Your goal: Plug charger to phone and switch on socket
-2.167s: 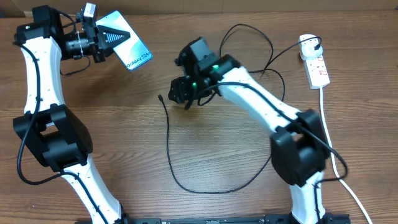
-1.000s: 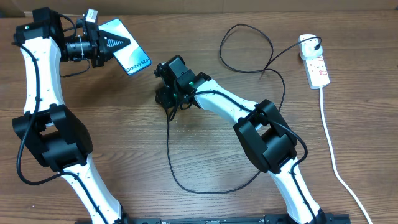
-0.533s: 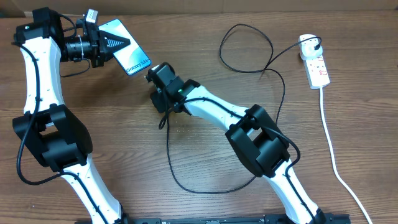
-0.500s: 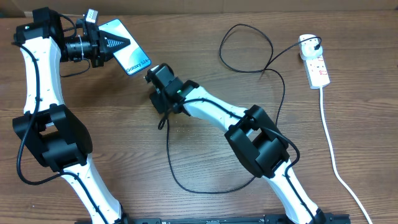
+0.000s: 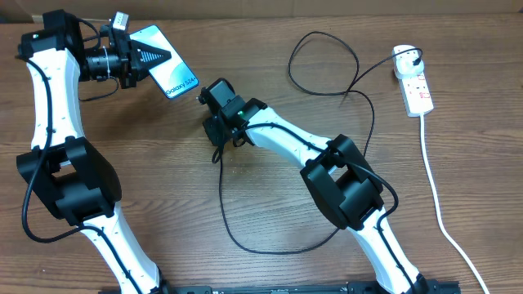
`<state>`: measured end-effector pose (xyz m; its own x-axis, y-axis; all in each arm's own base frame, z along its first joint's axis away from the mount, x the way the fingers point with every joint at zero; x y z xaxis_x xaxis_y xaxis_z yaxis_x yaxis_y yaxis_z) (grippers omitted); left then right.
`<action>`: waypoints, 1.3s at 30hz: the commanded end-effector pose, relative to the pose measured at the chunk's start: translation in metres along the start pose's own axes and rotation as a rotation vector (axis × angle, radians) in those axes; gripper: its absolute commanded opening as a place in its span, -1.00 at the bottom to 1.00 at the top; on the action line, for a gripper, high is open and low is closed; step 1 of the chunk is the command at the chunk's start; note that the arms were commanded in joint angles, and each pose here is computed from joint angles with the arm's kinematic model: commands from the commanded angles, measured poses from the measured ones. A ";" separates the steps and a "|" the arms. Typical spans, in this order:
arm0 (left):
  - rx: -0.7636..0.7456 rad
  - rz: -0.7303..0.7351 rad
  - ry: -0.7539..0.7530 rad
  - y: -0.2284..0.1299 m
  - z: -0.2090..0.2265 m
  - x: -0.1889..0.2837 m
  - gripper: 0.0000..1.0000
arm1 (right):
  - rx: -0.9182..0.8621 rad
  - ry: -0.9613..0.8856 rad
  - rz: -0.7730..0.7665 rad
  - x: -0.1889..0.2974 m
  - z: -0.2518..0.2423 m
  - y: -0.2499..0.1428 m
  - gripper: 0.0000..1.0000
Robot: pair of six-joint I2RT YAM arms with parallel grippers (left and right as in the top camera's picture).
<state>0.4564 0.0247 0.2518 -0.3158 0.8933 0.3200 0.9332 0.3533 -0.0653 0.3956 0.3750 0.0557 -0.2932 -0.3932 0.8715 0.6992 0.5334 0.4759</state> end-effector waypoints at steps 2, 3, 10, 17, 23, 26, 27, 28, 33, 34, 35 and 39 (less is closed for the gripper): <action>-0.011 0.010 -0.030 -0.004 -0.010 -0.001 -0.92 | -0.074 0.040 0.128 -0.029 -0.005 -0.037 -0.67; -0.010 0.011 -0.030 -0.004 -0.010 -0.001 -0.92 | -0.076 0.055 0.130 -0.029 -0.004 -0.038 -0.76; -0.002 0.013 -0.031 -0.005 -0.010 -0.001 -0.92 | -0.128 0.192 0.187 -0.024 0.009 -0.044 -0.93; -0.003 0.015 -0.034 -0.005 -0.010 -0.001 -0.91 | -0.192 0.410 0.155 0.029 0.005 -0.019 -0.93; -0.042 0.030 -0.108 -0.007 -0.018 -0.001 -0.91 | -0.171 0.518 0.043 0.102 0.000 0.010 -0.92; -0.052 0.039 -0.116 -0.009 -0.020 -0.003 -0.91 | -0.146 0.590 -0.011 0.138 0.003 0.021 -0.93; -0.059 0.044 -0.117 -0.009 -0.021 -0.005 -0.92 | -0.129 0.621 -0.026 0.148 0.006 0.023 -0.93; -0.068 0.050 -0.117 -0.011 -0.021 -0.007 -0.92 | -0.122 0.650 -0.038 0.157 0.008 0.024 -0.93; -0.122 0.096 -0.116 -0.021 -0.026 -0.024 -0.92 | -0.086 0.813 -0.065 0.187 0.022 0.027 -0.93; -0.132 0.106 -0.116 -0.023 -0.027 -0.028 -0.92 | -0.084 0.845 -0.065 0.190 0.025 0.027 -0.92; -0.141 0.115 -0.116 -0.025 -0.028 -0.032 -0.92 | -0.083 0.877 -0.065 0.193 0.027 0.027 -0.93; -0.158 0.147 -0.117 -0.031 -0.032 -0.045 -0.92 | -0.084 0.956 -0.069 0.200 0.029 0.027 -0.92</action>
<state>0.4491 -0.0247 0.2577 -0.2017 0.9439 0.2615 0.9772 0.2119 -0.0111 0.3431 0.3322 0.2339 0.2251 -0.8624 0.4534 0.7677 0.4436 0.4625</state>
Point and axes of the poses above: each gripper's point midway between its finger pads, its own x axis back along the fingers, its own z axis along the line the jaws close on, y = z × x, the point moved 6 cm from there along x, back along the fingers, and after that the axes turned 9 degrees about x, right-handed, at the moved point
